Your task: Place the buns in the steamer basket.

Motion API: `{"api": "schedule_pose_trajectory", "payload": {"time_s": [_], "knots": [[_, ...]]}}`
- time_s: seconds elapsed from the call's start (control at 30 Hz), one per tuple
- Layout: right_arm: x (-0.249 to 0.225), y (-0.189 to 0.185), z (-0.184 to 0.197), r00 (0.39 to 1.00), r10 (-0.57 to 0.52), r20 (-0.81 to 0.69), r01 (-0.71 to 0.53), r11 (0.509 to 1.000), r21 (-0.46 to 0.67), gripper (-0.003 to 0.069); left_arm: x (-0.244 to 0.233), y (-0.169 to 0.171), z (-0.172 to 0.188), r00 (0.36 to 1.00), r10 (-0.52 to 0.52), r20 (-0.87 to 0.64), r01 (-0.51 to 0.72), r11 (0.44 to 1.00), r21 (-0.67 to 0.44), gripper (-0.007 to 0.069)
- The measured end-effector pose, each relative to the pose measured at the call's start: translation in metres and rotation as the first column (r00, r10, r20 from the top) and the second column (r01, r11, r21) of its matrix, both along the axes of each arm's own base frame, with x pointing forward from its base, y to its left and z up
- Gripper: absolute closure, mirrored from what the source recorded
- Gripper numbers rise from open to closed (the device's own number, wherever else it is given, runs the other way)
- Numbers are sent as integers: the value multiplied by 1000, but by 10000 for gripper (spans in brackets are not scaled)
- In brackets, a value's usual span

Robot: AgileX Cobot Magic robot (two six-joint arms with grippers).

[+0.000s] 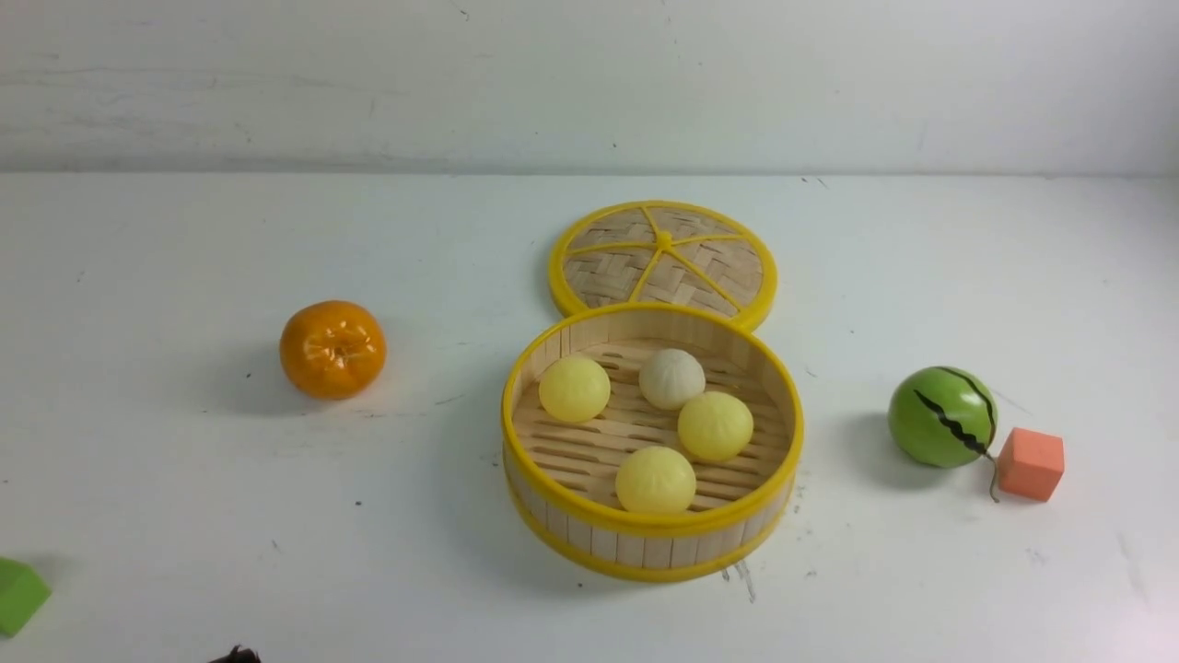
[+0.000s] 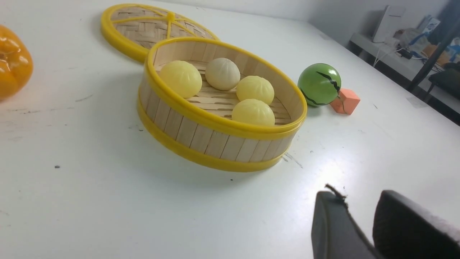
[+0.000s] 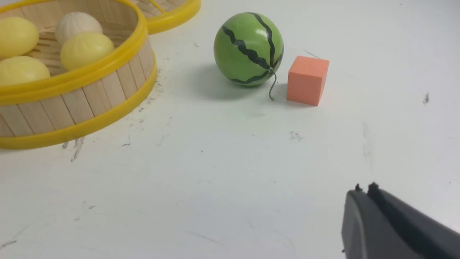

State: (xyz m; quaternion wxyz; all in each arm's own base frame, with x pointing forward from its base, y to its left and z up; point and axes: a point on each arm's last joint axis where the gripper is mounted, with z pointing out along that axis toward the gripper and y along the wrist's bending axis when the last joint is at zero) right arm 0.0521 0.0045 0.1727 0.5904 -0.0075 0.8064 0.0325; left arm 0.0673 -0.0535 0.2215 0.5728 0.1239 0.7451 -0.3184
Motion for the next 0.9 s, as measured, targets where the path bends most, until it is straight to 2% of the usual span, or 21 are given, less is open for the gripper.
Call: {"api": "schedule_pose_trajectory", "payload": {"time_s": [0.13, 0.27, 0.3, 0.37, 0.43, 0.5, 0.6, 0.7, 0.9], "knots": [[0, 0, 0, 1000, 0, 0, 0, 1000, 0, 652, 0, 2, 1, 1000, 13, 27, -12, 1000, -7, 449], [0, 0, 0, 1000, 0, 0, 0, 1000, 0, 648, 5, 13, -6, 985, 161, 62, -156, 985, -74, 472], [0, 0, 0, 1000, 0, 0, 0, 1000, 0, 648, 5, 23, -11, 962, 263, 68, -254, 960, -115, 507], [0, 0, 0, 1000, 0, 0, 0, 1000, 0, 644, 3, 30, -17, 937, 341, 77, -331, 936, -116, 571], [0, 0, 0, 1000, 0, 0, 0, 1000, 0, 641, -2, 36, -21, 917, 388, 97, -383, 922, -62, 637], [0, 0, 0, 1000, 0, 0, 0, 1000, -1, 638, -8, 38, -30, 910, 412, 59, -413, 910, 21, 638], [0, 0, 0, 1000, 0, 0, 0, 1000, -1, 637, -14, 41, -46, 889, 451, -75, -445, 892, 83, 638], [0, 0, 0, 1000, 1, 0, -1, 1000, -2, 637, -16, 42, -52, 872, 466, -151, -460, 885, 78, 638], [0, 0, 0, 1000, 1, 0, -1, 1000, -2, 631, -16, 42, -52, 868, 468, -166, -463, 883, 69, 638]]}}
